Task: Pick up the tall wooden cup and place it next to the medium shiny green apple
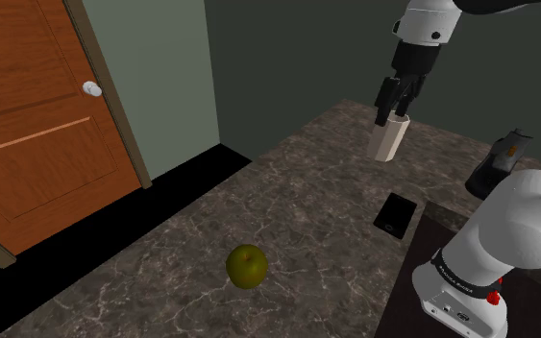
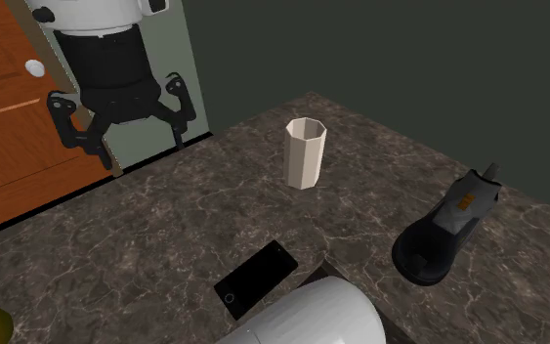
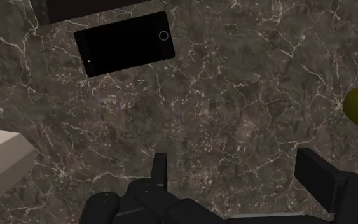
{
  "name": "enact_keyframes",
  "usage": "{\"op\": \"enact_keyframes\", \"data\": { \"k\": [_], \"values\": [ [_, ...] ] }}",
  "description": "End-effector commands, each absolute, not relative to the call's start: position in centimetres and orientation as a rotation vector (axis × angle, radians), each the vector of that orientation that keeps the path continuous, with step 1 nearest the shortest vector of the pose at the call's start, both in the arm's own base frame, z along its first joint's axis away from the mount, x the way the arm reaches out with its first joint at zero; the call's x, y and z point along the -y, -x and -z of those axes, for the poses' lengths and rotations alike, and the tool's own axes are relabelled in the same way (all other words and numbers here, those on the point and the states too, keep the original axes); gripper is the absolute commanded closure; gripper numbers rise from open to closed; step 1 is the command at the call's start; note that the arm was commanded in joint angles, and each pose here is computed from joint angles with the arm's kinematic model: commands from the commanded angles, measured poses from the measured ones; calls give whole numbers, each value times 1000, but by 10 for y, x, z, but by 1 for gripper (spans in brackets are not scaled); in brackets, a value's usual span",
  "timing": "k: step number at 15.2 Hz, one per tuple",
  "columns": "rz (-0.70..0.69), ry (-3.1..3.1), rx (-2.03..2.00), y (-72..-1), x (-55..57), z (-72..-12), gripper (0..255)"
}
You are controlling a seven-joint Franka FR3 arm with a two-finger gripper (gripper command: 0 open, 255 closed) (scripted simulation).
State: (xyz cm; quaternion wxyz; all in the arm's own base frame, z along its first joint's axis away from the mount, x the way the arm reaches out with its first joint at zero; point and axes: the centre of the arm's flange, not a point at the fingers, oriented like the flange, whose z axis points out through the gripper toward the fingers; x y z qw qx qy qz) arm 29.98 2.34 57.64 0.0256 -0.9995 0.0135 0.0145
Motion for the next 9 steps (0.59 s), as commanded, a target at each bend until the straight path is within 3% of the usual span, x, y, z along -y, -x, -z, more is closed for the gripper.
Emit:
{"op": "enact_keyframes", "data": {
  "k": [1,9],
  "values": [
    [-45,3090,-42,-300,-23,-576,0],
    [-7,3099,-95,-331,64,-532,0]
  ]
}}
